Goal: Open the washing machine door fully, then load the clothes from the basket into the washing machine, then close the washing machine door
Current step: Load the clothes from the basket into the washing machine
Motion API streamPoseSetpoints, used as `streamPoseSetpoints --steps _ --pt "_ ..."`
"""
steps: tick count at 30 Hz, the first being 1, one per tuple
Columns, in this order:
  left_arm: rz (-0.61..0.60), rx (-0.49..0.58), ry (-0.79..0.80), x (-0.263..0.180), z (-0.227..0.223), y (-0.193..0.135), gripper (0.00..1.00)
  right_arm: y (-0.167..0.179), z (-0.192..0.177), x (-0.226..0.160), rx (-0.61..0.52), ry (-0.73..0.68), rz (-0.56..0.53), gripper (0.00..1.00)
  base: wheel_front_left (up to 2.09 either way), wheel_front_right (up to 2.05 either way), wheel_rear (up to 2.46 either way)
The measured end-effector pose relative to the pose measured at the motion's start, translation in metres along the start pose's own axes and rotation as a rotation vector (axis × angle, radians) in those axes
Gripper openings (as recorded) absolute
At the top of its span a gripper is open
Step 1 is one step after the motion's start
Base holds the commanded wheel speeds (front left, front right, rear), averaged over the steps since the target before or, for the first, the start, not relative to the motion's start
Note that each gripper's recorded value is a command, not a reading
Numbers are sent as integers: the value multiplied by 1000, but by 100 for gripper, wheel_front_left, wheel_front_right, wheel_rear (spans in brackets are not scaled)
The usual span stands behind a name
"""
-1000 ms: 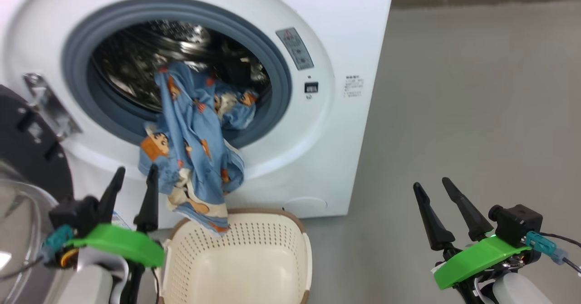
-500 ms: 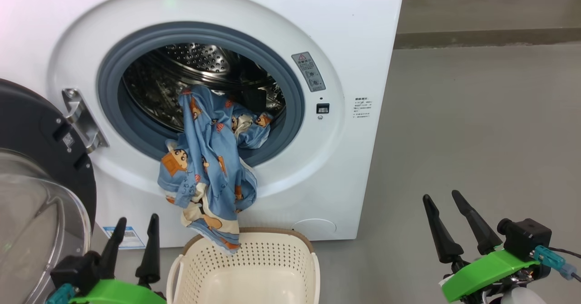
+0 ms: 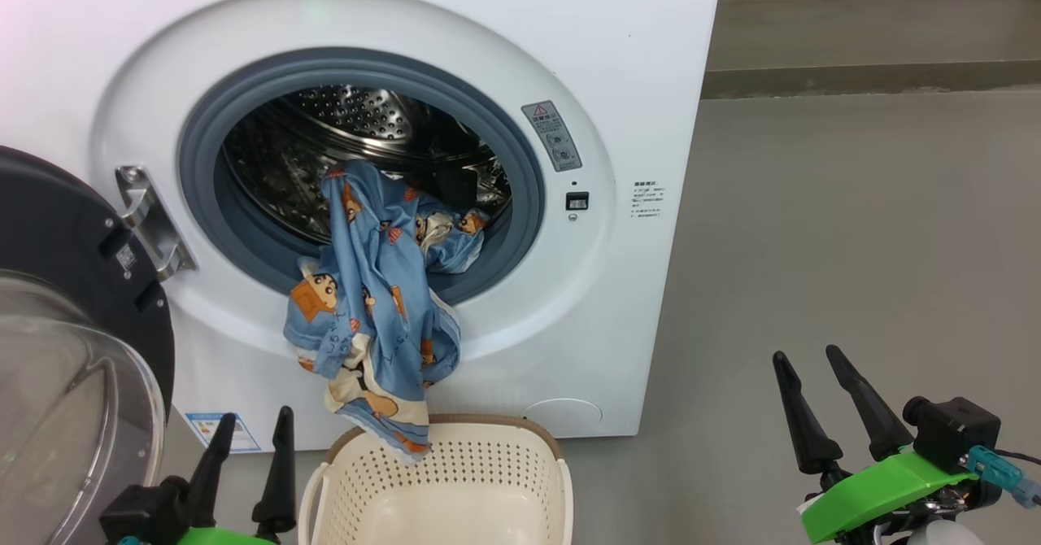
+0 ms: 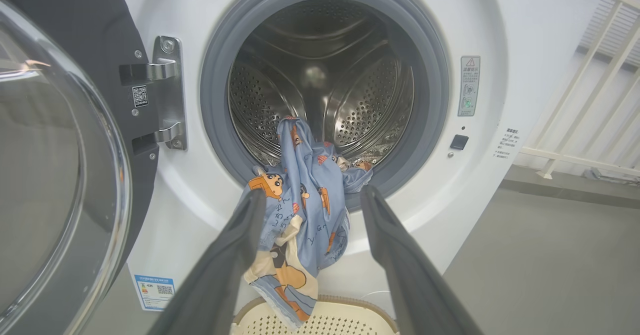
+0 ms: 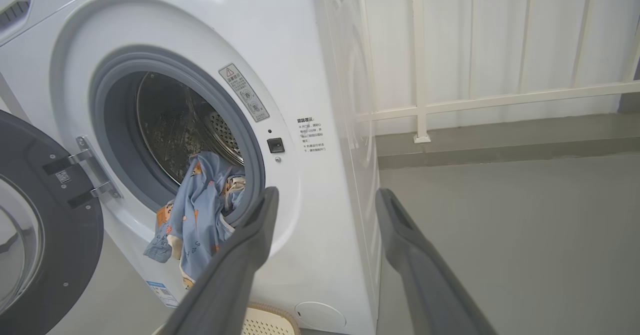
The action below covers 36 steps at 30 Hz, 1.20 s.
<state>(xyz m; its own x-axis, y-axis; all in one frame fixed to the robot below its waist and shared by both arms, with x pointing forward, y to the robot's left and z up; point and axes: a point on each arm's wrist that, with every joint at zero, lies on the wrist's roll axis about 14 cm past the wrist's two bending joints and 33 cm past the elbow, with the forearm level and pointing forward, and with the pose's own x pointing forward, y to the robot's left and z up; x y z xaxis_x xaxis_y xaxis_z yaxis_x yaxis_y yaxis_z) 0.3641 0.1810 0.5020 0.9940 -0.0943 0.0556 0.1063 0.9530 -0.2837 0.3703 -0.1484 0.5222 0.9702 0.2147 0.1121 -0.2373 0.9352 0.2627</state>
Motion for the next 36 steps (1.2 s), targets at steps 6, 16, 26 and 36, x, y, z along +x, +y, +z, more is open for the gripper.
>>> streamPoseSetpoints --steps 6,16,26,36 --pt "-5 -8 -8 0 2 -3 100 -1 0 0 -1 -1 -2 100 0 0 0" --pt "-9 -11 -13 1 3 -5 100 -1 -1 0 -1 4 -3 100 0 0 0" --pt "-10 -12 -10 2 2 -6 100 -2 -4 0 0 12 -5 100 0 0 0" --pt "-25 -11 15 4 -6 -10 100 -4 -7 0 3 21 -11 100 0 0 0"
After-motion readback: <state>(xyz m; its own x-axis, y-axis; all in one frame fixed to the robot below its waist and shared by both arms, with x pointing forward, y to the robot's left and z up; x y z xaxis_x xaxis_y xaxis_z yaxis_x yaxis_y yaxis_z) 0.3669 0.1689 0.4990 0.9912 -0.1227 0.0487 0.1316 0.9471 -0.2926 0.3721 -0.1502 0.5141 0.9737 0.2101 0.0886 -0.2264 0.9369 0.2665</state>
